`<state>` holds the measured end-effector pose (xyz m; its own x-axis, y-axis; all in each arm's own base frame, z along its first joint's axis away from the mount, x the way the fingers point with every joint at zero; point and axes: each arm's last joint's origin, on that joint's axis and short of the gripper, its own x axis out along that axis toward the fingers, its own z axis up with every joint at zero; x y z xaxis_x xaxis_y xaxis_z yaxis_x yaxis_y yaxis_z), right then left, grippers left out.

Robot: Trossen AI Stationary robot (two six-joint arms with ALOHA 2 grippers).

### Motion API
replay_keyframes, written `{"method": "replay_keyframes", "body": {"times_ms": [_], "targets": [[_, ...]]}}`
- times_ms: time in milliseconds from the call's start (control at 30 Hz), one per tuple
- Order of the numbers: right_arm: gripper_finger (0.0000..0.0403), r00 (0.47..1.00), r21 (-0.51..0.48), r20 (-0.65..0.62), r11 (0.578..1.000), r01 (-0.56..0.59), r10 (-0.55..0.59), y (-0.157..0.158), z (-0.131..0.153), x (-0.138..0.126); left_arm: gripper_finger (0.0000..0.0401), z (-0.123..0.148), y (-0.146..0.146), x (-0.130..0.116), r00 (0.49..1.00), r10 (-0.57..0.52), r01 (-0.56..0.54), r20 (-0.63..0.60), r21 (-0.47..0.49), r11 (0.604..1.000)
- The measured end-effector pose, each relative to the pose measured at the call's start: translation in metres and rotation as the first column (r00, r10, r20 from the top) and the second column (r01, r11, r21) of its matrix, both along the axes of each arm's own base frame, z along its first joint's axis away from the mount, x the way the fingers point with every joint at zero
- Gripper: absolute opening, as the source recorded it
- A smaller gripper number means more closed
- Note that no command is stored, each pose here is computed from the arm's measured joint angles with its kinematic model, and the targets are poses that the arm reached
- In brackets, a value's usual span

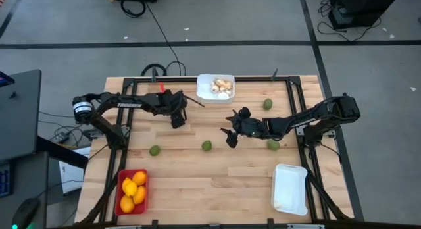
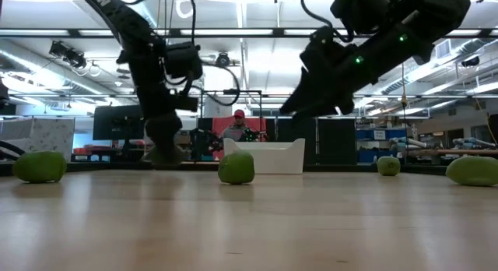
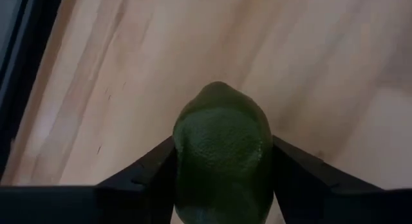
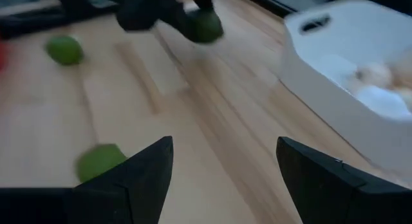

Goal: Sort produce into baskets
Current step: Put the lime into the bottom white bin

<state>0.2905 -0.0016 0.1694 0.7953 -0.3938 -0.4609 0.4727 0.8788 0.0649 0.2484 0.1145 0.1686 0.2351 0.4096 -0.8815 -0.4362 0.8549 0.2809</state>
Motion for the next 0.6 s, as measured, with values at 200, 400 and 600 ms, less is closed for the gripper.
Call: {"method": "replay_keyframes", "body": {"times_ms": [200,400,600], "targets": [[0.0286,0.972,-0.076,0.011,0.969,-0.235,0.236,0.007,0.006,0.005,0.0217,0.027,-0.029,0.028,0.966,-0.217,0.231,0.144,-0.086,0.969],[0.0286,0.91,-0.211,0.011,0.891,-0.402,0.413,0.019,0.013,0.008,0.0217,0.055,-0.054,0.056,0.756,-0.412,0.572,0.509,-0.208,0.794],[0.0286,0.854,-0.449,-0.13,0.739,-0.503,0.503,0.035,0.015,0.007,0.0218,0.066,-0.063,0.067,0.639,-0.393,0.659,0.661,-0.208,0.723]]}}
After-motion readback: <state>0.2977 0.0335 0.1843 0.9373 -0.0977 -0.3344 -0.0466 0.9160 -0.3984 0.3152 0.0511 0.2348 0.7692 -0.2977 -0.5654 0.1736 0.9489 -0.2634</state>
